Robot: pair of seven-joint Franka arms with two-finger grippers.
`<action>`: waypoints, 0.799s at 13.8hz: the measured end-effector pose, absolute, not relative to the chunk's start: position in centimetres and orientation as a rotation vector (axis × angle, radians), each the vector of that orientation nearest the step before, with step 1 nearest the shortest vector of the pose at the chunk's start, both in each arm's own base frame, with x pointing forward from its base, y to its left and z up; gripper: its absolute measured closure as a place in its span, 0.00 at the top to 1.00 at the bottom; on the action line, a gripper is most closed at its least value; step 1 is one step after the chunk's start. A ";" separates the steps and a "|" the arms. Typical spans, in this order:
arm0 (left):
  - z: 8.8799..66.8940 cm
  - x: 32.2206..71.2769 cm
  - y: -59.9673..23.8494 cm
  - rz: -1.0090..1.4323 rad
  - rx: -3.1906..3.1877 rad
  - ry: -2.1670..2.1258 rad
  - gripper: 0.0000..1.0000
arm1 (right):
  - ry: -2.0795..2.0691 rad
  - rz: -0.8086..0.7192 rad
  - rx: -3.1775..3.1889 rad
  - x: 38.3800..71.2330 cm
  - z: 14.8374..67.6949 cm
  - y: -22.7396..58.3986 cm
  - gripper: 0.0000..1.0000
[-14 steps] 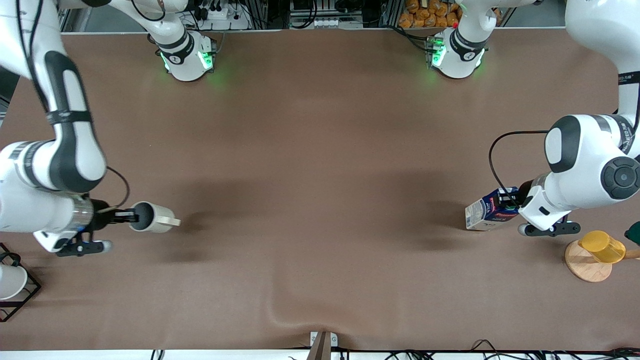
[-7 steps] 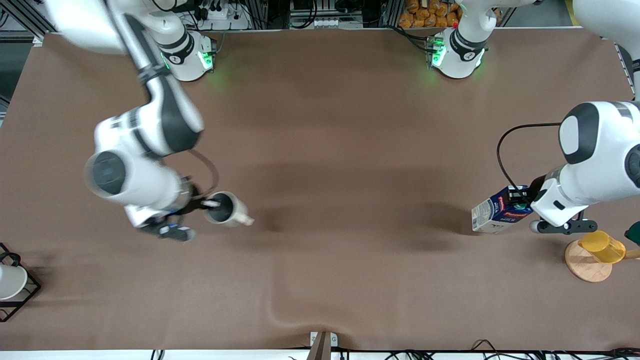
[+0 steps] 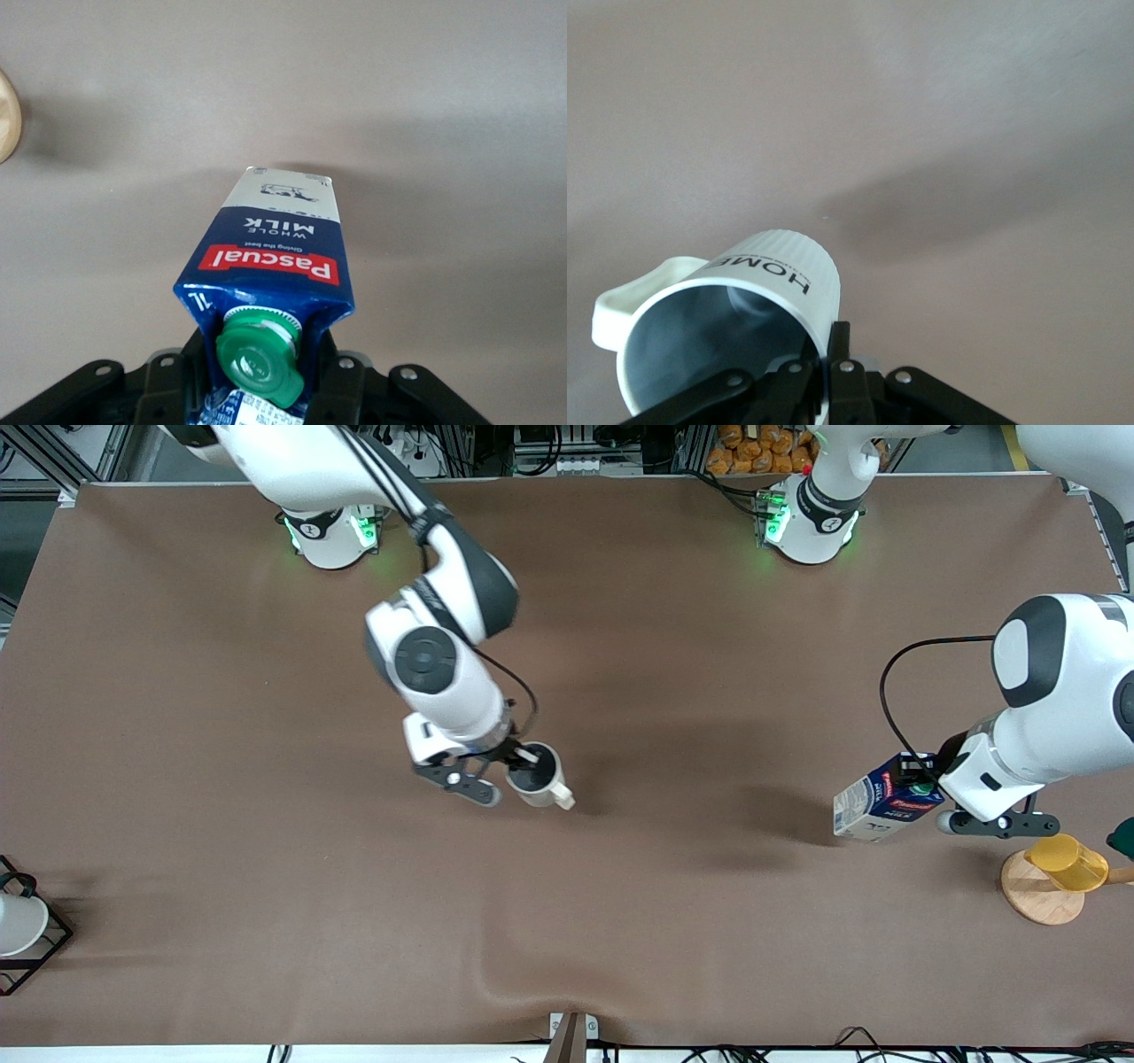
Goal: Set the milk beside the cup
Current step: 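Move the mug with the right gripper while the left gripper carries the carton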
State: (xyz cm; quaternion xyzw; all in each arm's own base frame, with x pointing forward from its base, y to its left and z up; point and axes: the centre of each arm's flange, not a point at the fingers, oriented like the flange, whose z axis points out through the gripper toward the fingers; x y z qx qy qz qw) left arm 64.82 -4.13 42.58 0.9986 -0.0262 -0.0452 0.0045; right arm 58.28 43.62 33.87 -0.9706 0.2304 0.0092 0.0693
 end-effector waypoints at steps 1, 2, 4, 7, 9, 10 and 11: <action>42.7 64.7 -4.7 -0.147 3.126 -0.097 0.46 | 0.712 -0.004 -2.912 57.9 32.2 44.9 0.04; 42.9 64.7 -5.3 -0.149 3.124 -0.111 0.46 | 0.728 -0.025 -2.907 57.5 30.6 46.0 0.04; 43.0 64.5 -6.4 -0.154 3.118 -0.140 0.46 | 0.731 -0.028 -2.911 56.6 28.6 47.5 0.04; 43.1 64.2 -7.9 -0.169 3.109 -0.179 0.46 | 0.725 -0.021 -2.925 55.4 27.3 49.4 0.04; 43.6 63.9 -8.8 -0.176 3.104 -0.203 0.46 | 0.725 -0.029 -2.943 54.6 26.1 50.5 0.05; 43.8 63.6 -9.5 -0.184 3.101 -0.213 0.46 | 0.725 -0.030 -2.948 54.5 25.6 50.7 0.06; 44.1 63.3 -10.4 -0.187 3.097 -0.221 0.46 | 0.730 -0.033 -2.949 54.6 25.5 50.7 0.07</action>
